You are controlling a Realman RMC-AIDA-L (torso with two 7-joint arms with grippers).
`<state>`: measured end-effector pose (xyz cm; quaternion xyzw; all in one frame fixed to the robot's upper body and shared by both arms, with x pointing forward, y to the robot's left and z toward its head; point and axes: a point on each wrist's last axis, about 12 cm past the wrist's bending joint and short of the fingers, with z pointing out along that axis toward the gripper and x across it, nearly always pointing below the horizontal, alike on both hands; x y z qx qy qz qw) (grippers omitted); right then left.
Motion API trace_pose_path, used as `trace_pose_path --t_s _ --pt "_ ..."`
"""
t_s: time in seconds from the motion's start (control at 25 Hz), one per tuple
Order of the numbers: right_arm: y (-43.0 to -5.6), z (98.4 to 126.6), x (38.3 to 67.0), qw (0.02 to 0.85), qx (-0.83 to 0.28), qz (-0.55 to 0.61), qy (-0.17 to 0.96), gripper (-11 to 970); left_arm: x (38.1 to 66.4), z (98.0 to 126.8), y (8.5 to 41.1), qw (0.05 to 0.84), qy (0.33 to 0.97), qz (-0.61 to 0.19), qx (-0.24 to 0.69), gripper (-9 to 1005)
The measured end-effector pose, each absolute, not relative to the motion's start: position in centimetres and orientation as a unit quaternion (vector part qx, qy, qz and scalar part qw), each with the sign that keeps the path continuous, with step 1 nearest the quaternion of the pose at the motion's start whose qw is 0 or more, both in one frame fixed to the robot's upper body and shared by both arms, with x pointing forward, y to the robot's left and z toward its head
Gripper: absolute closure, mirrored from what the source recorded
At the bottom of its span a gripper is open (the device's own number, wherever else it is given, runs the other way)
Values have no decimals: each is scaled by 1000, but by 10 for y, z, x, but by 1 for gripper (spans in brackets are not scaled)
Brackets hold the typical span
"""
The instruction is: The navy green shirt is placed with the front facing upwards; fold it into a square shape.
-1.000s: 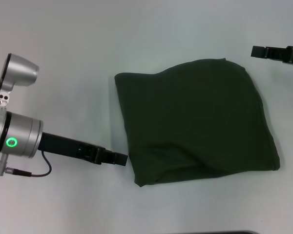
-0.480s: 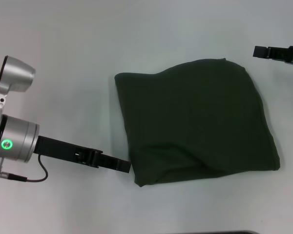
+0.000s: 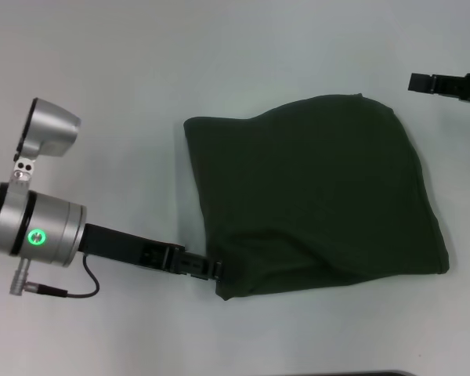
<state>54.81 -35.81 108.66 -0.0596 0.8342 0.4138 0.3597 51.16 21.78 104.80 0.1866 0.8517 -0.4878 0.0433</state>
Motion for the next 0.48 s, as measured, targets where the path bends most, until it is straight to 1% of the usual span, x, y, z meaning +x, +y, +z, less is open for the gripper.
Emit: trace_pose_path --t_s 0.4,0.48 --pt "-360 1088 548 361 -57 414 834 652 509 1047 211 39 849 -493 186 58" --pt "-360 1088 548 361 -57 414 834 652 509 1046 210 38 848 -494 186 59"
